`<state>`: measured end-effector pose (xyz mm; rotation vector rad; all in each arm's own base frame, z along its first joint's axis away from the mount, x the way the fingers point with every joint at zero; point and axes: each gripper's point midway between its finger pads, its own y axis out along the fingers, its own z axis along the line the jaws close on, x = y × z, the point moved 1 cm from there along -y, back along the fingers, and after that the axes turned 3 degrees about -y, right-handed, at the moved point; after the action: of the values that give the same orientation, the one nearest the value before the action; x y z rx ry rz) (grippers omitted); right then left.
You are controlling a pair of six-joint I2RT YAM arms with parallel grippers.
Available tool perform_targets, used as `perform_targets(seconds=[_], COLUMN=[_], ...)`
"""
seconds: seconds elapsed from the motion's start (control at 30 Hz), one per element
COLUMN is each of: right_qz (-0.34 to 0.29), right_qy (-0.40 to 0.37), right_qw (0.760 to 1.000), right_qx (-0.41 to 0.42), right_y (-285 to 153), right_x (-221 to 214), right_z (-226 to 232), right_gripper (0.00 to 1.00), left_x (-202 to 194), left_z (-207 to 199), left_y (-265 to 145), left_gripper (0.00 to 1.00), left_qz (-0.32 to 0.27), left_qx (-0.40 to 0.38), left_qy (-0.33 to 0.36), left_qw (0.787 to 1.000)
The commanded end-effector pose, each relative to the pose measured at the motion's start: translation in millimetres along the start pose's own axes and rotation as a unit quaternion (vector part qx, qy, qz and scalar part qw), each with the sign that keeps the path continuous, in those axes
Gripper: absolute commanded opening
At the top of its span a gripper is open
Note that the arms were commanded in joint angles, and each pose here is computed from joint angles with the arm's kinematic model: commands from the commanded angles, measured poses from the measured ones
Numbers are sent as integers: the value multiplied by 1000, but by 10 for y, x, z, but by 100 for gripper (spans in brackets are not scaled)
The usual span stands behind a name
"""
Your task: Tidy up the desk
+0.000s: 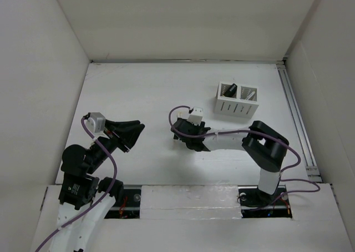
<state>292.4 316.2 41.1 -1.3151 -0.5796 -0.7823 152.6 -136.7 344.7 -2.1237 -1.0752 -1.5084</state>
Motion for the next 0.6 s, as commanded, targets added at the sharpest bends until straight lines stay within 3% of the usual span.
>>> perform_targets(seconds=[0.0,0.17,0.27,0.57], right_qz=[-3,-8,-9,-2], right_qy=[-2,-15,-13,-19], right_qw=[1000,999,998,996], right_qx=[1,-39,-54,-85], right_y=[39,132,149,7], right_x=[80,85,31,-238], right_z=[26,-89,-184,-465], right_gripper=[80,68,66,40], left_x=[70,56,81,84], left_z=[-48,-32,-50,-59], left_y=[27,32,26,21], left_gripper=[25,25,25,25], left_qz=[-12,-9,-14,-15], left_qx=[-14,-11,-14,-16], left_qy=[6,5,6,7], left_qw=[1000,1000,1000,1000])
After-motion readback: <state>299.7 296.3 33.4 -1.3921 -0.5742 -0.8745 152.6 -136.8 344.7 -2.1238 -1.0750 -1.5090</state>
